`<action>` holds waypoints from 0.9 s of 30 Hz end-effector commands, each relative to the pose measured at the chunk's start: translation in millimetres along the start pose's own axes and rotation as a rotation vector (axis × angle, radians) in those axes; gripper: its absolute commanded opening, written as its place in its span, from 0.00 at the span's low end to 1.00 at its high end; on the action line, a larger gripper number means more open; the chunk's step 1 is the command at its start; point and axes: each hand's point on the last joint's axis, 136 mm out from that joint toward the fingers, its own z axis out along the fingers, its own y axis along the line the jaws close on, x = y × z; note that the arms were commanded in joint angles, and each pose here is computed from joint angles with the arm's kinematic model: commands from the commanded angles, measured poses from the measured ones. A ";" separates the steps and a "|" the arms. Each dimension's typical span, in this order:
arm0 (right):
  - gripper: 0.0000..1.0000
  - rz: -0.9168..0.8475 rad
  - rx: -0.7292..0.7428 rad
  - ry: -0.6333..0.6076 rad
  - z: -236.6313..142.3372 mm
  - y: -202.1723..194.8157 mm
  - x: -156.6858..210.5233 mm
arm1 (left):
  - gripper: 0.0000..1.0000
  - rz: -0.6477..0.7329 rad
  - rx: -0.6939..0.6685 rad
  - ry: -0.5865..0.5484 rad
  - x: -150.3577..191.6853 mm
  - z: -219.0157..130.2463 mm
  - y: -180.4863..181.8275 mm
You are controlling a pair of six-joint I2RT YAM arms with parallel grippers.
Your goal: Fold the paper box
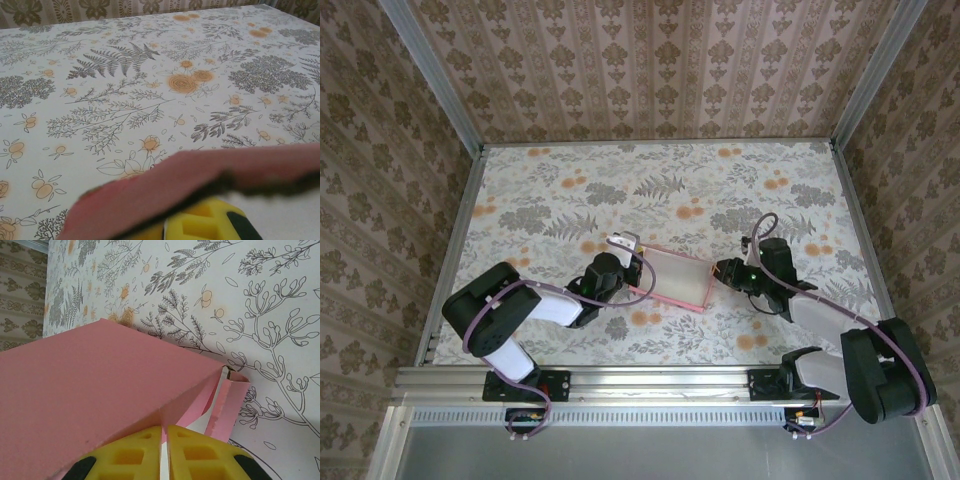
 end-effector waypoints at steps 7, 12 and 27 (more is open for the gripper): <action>0.14 -0.003 0.102 -0.045 -6.8 -9.0 -8.6 | 0.01 0.088 0.004 0.118 31.5 -2.9 -2.5; 0.14 -0.040 0.162 -0.084 -31.7 -12.7 -10.2 | 0.01 0.103 -0.008 0.122 34.2 -5.2 0.9; 0.20 -0.167 0.033 -0.139 -59.2 48.5 -48.0 | 0.02 0.106 -0.001 0.088 34.8 -7.4 -1.8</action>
